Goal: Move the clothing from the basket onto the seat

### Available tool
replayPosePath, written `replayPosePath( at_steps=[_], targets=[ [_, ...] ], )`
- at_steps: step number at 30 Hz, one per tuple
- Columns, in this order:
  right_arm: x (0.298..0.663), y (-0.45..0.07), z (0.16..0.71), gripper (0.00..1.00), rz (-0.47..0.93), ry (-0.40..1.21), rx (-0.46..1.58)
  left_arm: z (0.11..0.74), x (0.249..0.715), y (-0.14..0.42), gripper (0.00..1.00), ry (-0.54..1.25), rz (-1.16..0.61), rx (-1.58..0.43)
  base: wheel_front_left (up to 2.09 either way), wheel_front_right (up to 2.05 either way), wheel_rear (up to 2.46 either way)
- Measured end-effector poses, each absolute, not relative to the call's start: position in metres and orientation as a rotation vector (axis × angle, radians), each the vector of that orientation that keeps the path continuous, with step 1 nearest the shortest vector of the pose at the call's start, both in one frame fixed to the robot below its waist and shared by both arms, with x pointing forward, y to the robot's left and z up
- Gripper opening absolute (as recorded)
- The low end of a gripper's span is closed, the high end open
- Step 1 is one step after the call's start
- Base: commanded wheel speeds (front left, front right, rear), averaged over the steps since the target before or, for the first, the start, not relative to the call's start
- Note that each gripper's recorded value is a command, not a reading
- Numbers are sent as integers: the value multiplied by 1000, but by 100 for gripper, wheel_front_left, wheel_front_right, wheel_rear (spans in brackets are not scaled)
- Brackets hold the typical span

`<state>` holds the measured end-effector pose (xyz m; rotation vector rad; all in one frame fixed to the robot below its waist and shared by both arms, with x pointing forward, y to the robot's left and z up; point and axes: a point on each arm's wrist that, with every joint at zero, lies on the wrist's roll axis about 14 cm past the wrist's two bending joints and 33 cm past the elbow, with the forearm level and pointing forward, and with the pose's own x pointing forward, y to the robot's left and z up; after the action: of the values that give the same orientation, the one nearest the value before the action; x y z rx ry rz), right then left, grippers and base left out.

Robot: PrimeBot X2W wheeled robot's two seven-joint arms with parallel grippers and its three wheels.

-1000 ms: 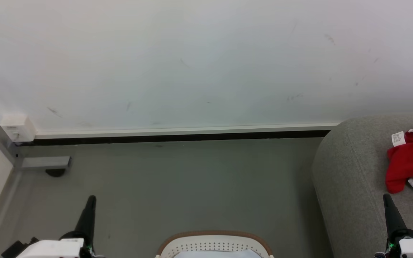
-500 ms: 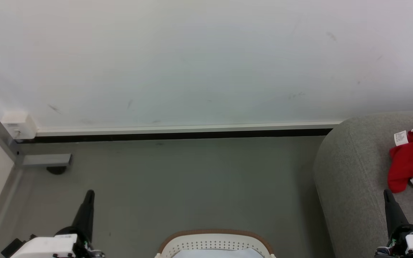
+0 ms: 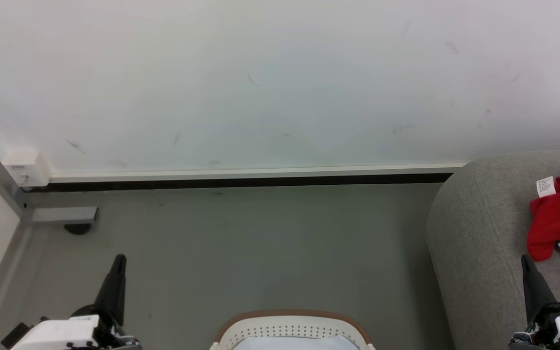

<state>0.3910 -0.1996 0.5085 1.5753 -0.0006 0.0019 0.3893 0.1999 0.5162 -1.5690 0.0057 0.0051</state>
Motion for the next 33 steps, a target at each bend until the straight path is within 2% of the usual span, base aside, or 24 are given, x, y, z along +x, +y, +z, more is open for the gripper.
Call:
replayPosePath(
  at_steps=[33],
  targets=[
    [391,-199,509,0,4,1,1575,516,389,200,0,6,5,-1569,0,0,0]
  ],
)
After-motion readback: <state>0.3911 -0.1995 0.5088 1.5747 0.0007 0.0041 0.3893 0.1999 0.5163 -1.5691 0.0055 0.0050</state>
